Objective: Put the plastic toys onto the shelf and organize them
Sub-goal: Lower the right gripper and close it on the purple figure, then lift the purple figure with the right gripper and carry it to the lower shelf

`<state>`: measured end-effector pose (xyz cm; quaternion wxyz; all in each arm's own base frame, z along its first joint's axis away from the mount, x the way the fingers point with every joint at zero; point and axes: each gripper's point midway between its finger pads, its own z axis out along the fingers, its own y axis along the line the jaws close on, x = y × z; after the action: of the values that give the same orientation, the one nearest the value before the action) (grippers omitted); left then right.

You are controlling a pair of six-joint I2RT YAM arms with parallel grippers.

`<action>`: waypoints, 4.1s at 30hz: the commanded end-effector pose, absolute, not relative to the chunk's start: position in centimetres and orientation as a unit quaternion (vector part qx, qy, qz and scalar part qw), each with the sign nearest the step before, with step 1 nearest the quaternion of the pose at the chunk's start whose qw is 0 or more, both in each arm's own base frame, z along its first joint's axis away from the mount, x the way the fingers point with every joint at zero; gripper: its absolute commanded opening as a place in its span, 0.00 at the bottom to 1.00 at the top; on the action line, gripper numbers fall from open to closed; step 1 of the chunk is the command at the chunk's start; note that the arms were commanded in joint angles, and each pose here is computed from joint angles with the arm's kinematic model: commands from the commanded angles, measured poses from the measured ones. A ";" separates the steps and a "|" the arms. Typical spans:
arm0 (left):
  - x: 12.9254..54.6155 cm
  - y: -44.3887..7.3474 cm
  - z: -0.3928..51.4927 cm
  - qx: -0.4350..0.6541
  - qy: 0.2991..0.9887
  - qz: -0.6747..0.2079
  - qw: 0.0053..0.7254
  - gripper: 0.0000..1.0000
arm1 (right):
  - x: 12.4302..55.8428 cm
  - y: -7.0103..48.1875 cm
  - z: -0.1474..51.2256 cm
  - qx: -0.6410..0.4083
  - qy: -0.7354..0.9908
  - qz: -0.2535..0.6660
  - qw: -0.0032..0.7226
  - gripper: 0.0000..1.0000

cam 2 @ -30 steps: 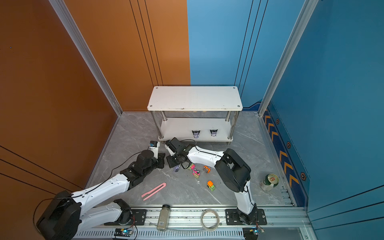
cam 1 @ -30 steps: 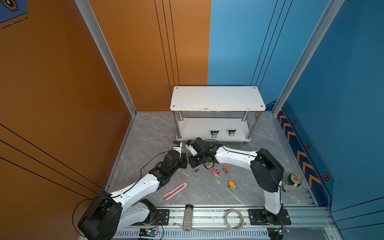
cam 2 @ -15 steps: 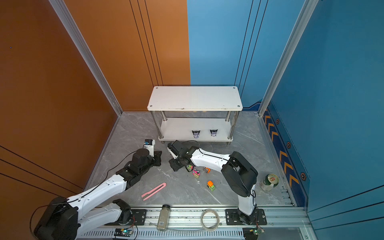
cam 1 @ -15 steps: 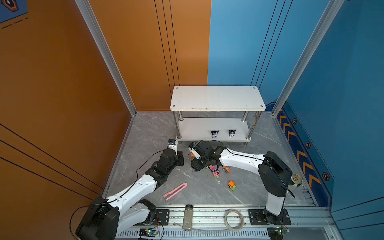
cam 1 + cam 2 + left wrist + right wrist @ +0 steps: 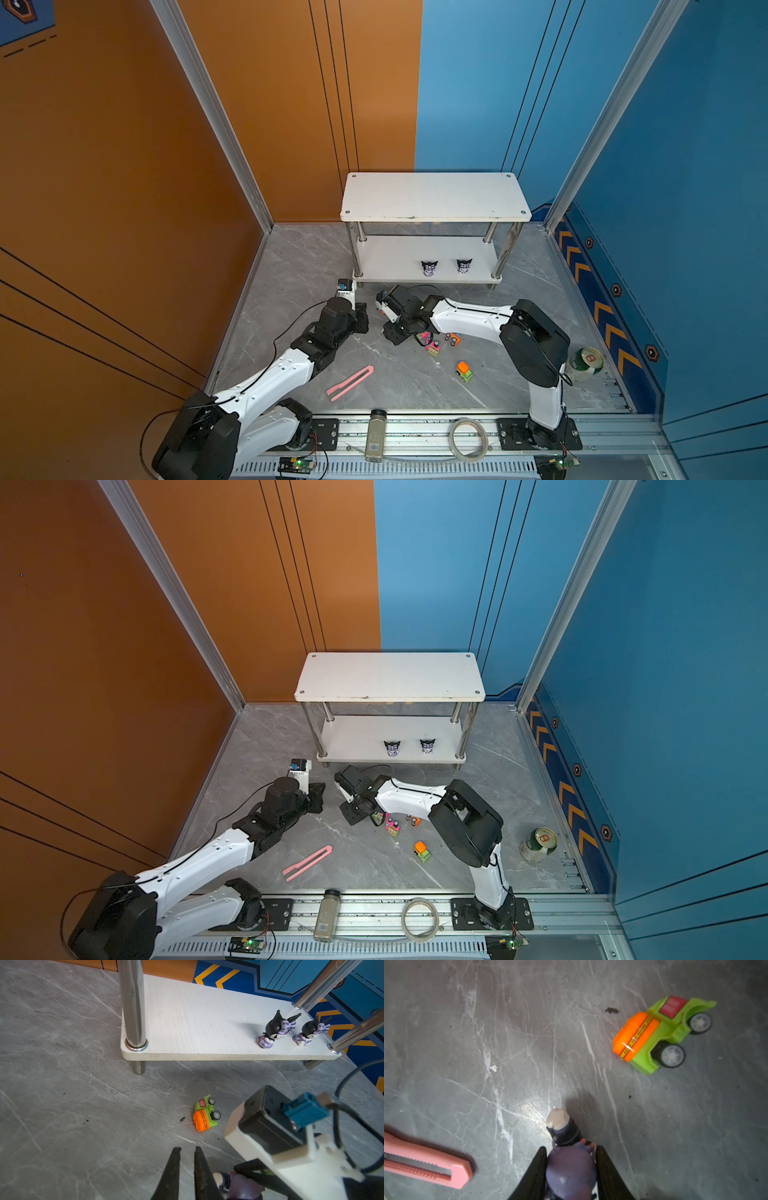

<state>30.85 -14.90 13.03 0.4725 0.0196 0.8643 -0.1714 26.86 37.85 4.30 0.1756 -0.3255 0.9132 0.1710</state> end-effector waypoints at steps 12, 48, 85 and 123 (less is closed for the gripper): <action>30.6 -15.0 12.1 0.018 0.872 -0.180 0.454 0.17 | 26.4 36.3 3.7 -0.163 0.948 0.258 0.092 0.11; 30.6 -15.6 10.7 0.020 0.881 -0.190 0.432 0.27 | 23.5 35.1 6.6 -0.159 0.954 0.245 0.068 0.56; 30.8 -16.0 10.5 0.023 0.884 -0.196 0.423 0.27 | 22.9 35.9 5.1 -0.364 0.914 0.087 0.157 0.71; 30.2 -15.1 9.3 0.015 0.886 -0.203 0.416 0.26 | 38.0 33.7 14.6 -0.146 0.948 0.054 0.277 0.17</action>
<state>30.71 -15.58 9.61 0.4214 0.0216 0.8845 -0.1991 36.95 34.19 16.36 0.2901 -0.1611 0.9395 0.0845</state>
